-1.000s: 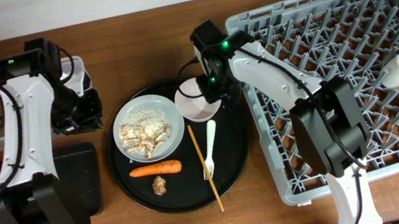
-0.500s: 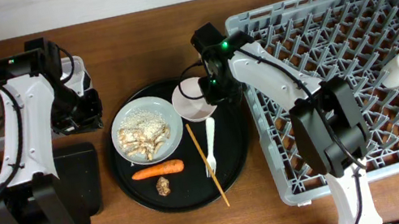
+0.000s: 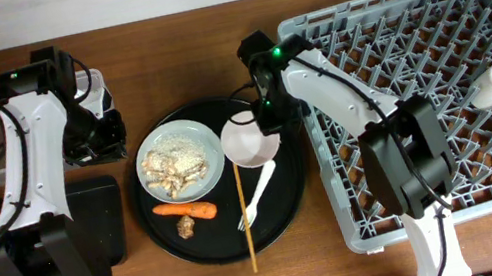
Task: Sort waste into correct bins and load items into the dishwasher rack
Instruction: 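Grasp the pink bowl rim with the right gripper and lift it, then carry the pink bowl into the rack's back area and lower it, then release the bowl and raise the right gripper above the rack, then reach the left gripper to the white rice plate and grasp its rim, then lift the rice plate with the left gripper and carry it left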
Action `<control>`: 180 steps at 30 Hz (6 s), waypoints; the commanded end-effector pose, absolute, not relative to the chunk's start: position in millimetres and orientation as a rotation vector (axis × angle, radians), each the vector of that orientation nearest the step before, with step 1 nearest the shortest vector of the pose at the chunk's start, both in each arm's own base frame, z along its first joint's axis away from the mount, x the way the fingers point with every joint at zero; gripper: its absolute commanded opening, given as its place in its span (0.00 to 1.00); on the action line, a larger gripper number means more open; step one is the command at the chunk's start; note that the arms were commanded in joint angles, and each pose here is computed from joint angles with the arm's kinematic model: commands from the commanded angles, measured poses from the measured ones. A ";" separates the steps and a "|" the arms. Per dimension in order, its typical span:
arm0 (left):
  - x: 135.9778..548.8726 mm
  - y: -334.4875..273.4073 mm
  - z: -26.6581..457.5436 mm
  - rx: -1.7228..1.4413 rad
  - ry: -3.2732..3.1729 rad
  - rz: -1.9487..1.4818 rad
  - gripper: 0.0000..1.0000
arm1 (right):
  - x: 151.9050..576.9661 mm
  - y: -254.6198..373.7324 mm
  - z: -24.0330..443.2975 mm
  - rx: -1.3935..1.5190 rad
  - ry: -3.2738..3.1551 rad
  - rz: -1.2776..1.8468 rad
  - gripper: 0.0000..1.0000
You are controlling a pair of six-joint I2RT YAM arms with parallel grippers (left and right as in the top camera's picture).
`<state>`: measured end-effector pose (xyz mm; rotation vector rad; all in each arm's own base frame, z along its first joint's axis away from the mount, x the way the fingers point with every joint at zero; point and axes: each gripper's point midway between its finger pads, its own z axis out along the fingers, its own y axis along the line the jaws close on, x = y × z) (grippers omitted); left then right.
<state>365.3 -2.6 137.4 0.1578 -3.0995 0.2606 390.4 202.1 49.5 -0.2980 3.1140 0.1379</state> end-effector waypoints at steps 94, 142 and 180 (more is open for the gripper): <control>373.1 -2.0 144.6 0.170 -3.146 0.252 0.15 | 392.8 25.8 220.5 0.371 2.454 -0.936 0.99; 320.4 -142.1 108.4 -0.327 -3.002 0.196 0.30 | 329.8 28.1 212.0 0.107 3.045 0.165 0.99; 390.7 -189.5 7.2 0.165 -3.212 0.036 0.35 | 330.8 28.2 211.4 0.107 3.043 0.165 0.99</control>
